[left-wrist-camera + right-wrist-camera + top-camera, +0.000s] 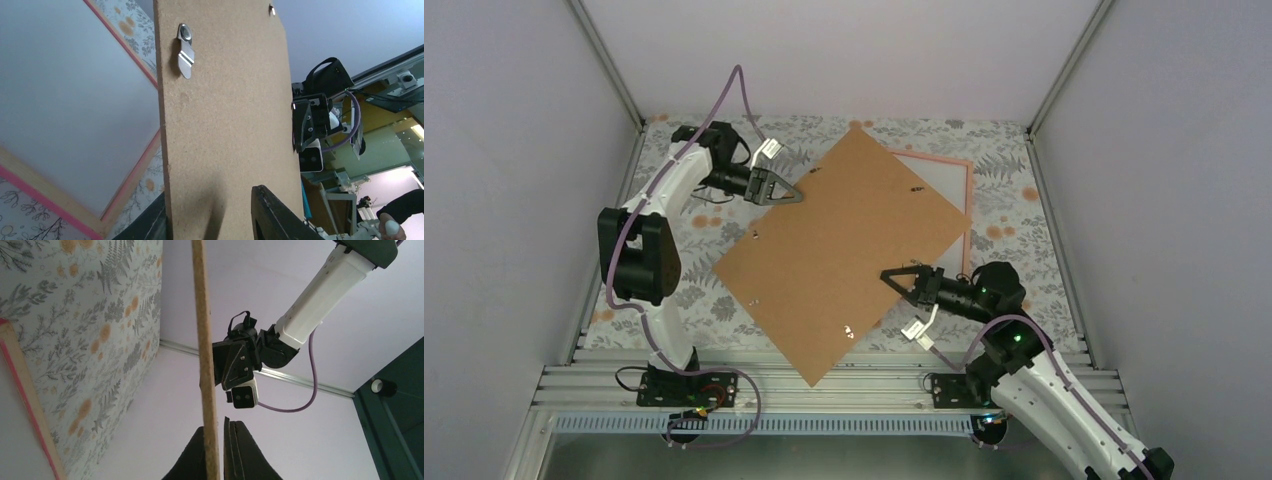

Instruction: Put the photo into the frame

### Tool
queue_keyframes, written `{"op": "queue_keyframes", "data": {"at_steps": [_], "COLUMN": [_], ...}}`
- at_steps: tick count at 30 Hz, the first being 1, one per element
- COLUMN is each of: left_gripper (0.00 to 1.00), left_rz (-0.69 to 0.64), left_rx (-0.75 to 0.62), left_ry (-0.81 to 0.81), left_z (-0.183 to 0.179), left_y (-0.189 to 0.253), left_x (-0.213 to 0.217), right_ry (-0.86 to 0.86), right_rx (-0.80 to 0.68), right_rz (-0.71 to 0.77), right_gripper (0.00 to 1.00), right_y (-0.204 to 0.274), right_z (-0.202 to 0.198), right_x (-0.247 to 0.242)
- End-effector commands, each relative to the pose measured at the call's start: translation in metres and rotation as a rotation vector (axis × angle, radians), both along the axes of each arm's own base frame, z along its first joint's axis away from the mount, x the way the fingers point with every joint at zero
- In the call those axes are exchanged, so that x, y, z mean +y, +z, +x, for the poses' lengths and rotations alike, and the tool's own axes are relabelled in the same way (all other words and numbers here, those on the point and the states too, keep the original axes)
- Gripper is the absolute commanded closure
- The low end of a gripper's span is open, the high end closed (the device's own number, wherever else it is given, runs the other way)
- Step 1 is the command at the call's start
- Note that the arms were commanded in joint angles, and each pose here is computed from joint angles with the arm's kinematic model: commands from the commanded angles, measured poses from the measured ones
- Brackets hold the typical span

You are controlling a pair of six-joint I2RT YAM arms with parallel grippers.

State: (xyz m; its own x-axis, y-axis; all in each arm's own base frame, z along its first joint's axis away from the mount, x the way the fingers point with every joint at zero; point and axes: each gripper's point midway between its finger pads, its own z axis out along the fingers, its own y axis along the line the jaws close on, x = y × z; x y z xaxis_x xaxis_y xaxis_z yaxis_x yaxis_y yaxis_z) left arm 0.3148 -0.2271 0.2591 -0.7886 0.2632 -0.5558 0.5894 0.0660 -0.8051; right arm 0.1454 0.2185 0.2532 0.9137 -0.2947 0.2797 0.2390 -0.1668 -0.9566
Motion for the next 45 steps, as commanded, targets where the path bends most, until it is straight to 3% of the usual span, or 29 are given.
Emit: {"op": "queue_keyframes", "data": {"at_steps": [1,6,8,10,11,13,14,21,26,29,36,39,45], "left_gripper": [0.65,0.71,0.79,0.92,0.97,0.98,0.98,0.98,0.98,0.98,0.98,0.98,0.98], "left_rz": [-0.094,-0.096,-0.099,-0.101,-0.102,-0.107,-0.114,-0.096,-0.046,-0.033,-0.087,-0.102,-0.129], "left_rx": [-0.062,-0.044,-0.045,-0.050,-0.053,-0.063,-0.072,-0.151,-0.163,-0.195,-0.131,-0.113,-0.061], "left_ry": [-0.010,-0.033,-0.037,-0.036,-0.029,-0.006,0.013,0.167,0.335,0.440,0.538,0.559,0.601], "left_z": [-0.005,-0.013,-0.015,-0.014,-0.012,-0.005,0.001,0.050,0.071,0.081,0.098,0.103,0.107], "left_y": [0.031,0.028,0.029,0.030,0.032,0.035,0.038,0.060,0.076,0.089,0.094,0.090,0.074], "left_x": [-0.003,-0.010,-0.011,-0.011,-0.009,-0.002,0.003,0.051,0.080,0.095,0.101,0.102,0.103], "right_ry": [-0.029,-0.049,-0.057,-0.070,-0.080,-0.119,-0.139,-0.237,-0.352,-0.443,-0.846,-0.916,-1.011], "right_rx": [-0.078,-0.076,-0.071,-0.054,-0.042,-0.009,0.011,0.114,0.320,0.526,1.193,1.470,1.878], "right_rz": [0.042,0.045,0.047,0.044,0.038,0.015,0.007,-0.018,0.041,0.117,0.423,0.579,0.816], "right_gripper": [0.91,0.89,0.88,0.81,0.67,0.19,0.01,0.00,0.00,0.00,0.00,0.00,0.00], "right_y": [0.014,0.013,0.013,0.012,0.010,0.001,-0.004,-0.032,-0.040,-0.029,-0.005,0.000,-0.023], "right_z": [0.008,0.014,0.015,0.017,0.019,0.024,0.027,0.028,0.035,0.047,0.129,0.156,0.193], "right_x": [0.000,0.000,0.000,-0.001,-0.002,-0.005,-0.006,-0.022,-0.035,-0.038,-0.043,-0.055,-0.099]}}
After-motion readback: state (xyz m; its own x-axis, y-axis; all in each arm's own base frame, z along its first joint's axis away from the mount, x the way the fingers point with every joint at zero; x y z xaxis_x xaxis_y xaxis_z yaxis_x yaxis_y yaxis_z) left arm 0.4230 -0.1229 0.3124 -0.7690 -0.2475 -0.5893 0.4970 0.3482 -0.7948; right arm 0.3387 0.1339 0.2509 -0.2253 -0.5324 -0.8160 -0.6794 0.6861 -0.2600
